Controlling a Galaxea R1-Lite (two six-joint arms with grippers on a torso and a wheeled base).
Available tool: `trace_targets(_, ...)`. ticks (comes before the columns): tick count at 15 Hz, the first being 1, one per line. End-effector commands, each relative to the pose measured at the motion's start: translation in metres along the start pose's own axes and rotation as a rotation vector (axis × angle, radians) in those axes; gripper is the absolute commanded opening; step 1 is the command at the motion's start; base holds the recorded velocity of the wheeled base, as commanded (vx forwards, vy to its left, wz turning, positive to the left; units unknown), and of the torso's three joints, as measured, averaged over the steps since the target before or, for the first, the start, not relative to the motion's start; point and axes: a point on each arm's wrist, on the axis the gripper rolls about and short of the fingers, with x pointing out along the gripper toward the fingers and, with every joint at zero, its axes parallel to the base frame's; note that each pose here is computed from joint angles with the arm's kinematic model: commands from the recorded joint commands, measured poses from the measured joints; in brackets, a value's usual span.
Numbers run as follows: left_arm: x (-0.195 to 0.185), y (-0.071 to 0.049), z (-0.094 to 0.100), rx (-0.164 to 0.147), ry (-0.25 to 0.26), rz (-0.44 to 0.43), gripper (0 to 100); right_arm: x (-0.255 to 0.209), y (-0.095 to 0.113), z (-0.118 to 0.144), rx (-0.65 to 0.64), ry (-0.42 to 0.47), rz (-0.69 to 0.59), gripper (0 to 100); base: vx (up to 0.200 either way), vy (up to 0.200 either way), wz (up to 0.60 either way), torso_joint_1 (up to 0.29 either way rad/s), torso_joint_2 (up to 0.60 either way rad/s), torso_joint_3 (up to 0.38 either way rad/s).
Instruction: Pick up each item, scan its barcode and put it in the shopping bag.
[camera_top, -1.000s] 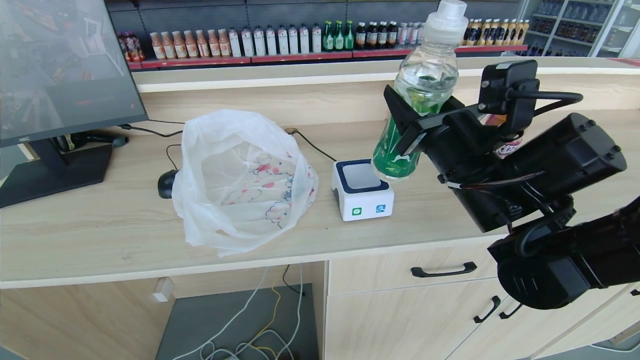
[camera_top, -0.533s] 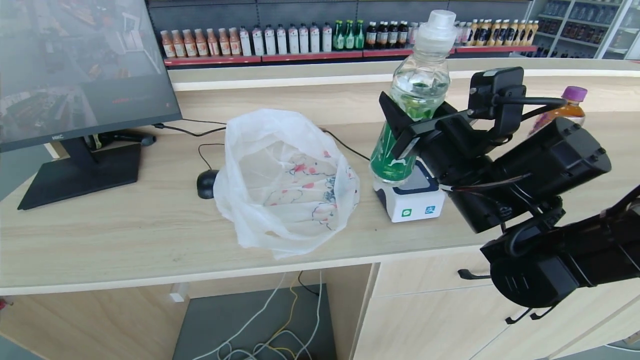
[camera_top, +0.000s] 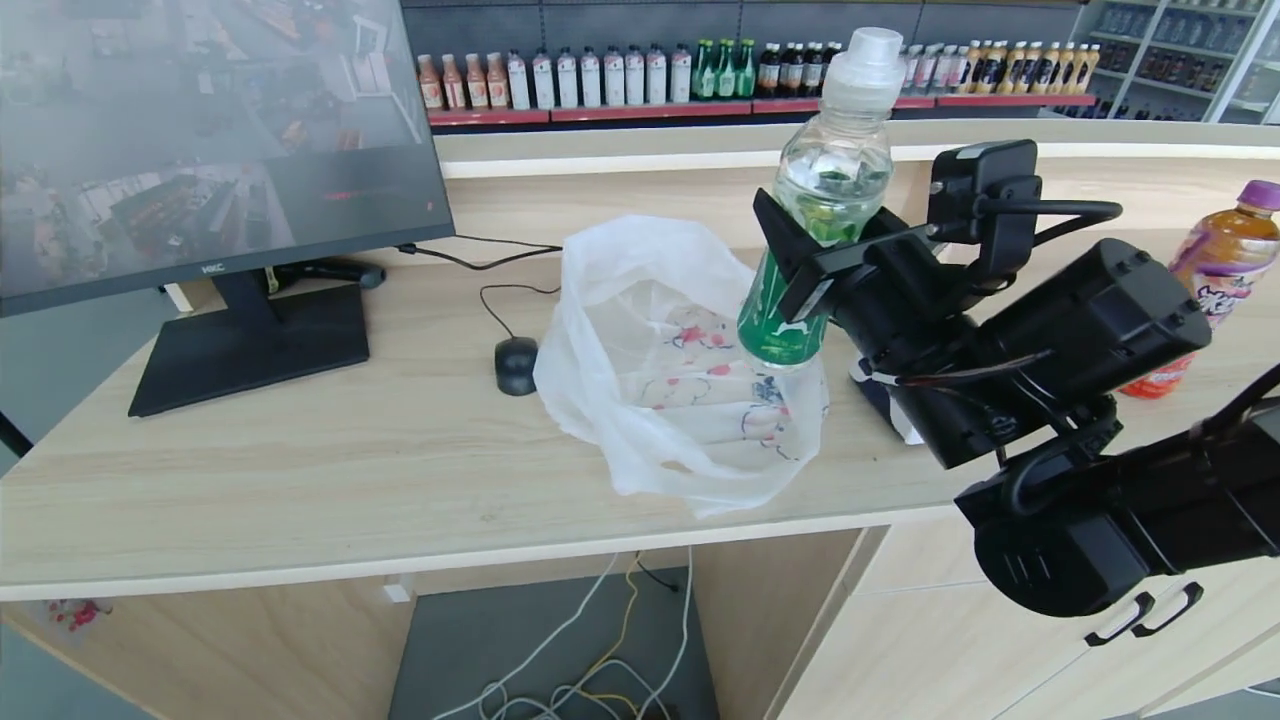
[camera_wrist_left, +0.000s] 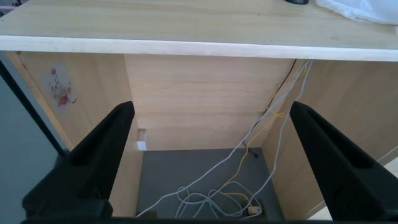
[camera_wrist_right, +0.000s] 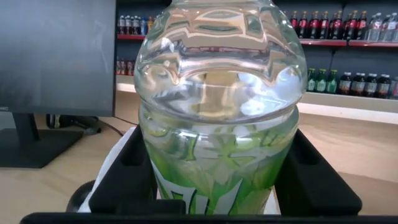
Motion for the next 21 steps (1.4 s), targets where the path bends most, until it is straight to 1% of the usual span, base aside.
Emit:
trace_targets(1,0.000,0.000,0.000,0.001,-0.001,0.002,100,0.001,0.003,-0.002,0.000,-0.001,0.005,0,0.000,0.000,0.00,0.000,0.00,0.000)
trace_targets(3,0.000,0.000,0.000,0.003,-0.001,-0.001,100,0.004,0.003,0.001,0.003,-0.018,0.004,0,0.000,0.000,0.00,0.000,0.00,0.000)
trace_targets(8,0.000,0.000,0.000,0.003,-0.001,0.000,100,0.001,0.015,-0.006,0.018,0.008,0.031,0,0.000,0.000,0.00,0.000,0.00,0.000)
trace_targets(12,0.000,0.000,0.000,0.001,-0.001,0.002,100,0.003,0.015,-0.010,0.019,0.012,0.031,0,0.000,0.000,0.00,0.000,0.00,0.000)
trace_targets(13,0.000,0.000,0.000,0.001,-0.001,0.000,100,0.003,0.015,-0.012,0.022,0.026,0.032,0,0.000,0.000,0.00,0.000,0.00,0.000)
trace_targets(15,0.000,0.000,0.000,0.001,-0.001,0.002,100,0.005,0.014,-0.017,0.019,0.106,0.044,0,0.000,0.000,0.00,0.000,0.00,0.000)
trace_targets(16,0.000,0.000,0.000,0.001,-0.001,0.000,100,0.009,0.014,-0.016,0.020,0.112,0.045,0,0.000,0.000,0.00,0.000,0.00,0.000)
trace_targets(18,0.000,0.000,0.000,0.001,-0.001,0.000,100,0.033,0.012,-0.011,0.031,0.125,0.038,0,0.000,0.000,0.00,0.000,0.00,0.000)
trace_targets(21,0.000,0.000,0.000,0.001,-0.001,0.002,100,0.064,0.014,-0.014,0.049,0.115,0.037,0,0.000,0.000,0.00,0.000,0.00,0.000)
